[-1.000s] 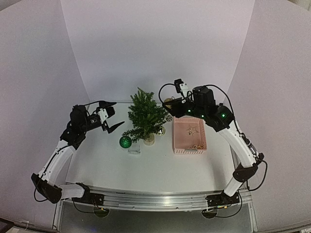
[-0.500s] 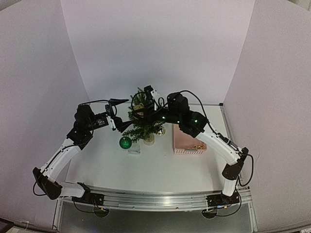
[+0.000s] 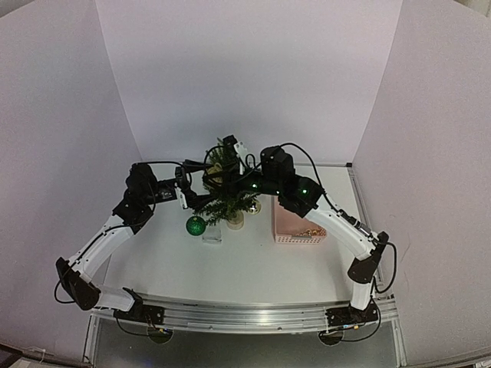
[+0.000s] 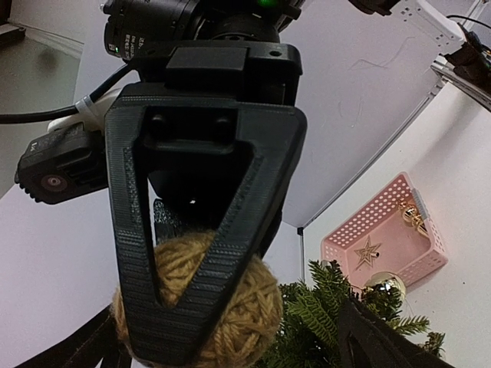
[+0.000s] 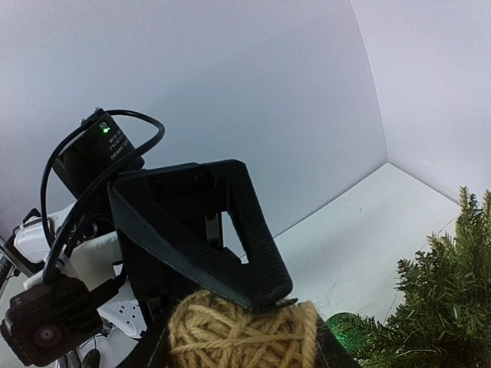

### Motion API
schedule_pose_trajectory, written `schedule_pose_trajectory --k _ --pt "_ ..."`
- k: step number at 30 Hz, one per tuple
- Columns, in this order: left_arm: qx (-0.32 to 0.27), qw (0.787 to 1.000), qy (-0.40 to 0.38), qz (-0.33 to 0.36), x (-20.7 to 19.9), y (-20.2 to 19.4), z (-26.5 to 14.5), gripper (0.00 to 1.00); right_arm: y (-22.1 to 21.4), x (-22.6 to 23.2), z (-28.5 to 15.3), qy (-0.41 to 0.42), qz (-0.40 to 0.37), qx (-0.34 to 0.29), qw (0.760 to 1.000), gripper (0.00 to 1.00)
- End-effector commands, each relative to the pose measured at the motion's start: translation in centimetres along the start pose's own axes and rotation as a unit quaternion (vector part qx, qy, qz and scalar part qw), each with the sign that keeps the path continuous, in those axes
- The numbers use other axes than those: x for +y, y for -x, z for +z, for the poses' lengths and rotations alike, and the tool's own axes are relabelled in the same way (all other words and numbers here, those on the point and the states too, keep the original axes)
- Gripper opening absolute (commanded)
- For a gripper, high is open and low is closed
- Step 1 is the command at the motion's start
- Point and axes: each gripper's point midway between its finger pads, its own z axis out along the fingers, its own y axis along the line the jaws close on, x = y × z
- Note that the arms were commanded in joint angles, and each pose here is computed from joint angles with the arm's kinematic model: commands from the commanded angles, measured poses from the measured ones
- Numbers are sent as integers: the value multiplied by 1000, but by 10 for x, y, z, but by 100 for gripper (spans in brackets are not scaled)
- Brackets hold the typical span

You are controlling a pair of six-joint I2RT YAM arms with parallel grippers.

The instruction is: Decorate the small christmas tree

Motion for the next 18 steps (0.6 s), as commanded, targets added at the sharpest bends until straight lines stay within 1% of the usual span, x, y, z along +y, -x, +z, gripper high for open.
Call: schedule_pose_trajectory --k 1,3,8,13,18 --pt "-30 998 34 52 26 24 1 90 14 14 -3 21 -15 -24 999 43" --pt "-29 997 38 55 28 23 1 88 14 13 -4 18 -17 -24 999 43" --pt "-35 998 33 46 25 25 0 78 13 10 -2 14 -21 -25 999 43" --pt "-42 999 29 19 23 28 0 61 14 10 -1 13 -25 -26 999 44" --pt "-44 998 32 11 23 29 -1 46 11 7 0 8 -26 -24 999 45"
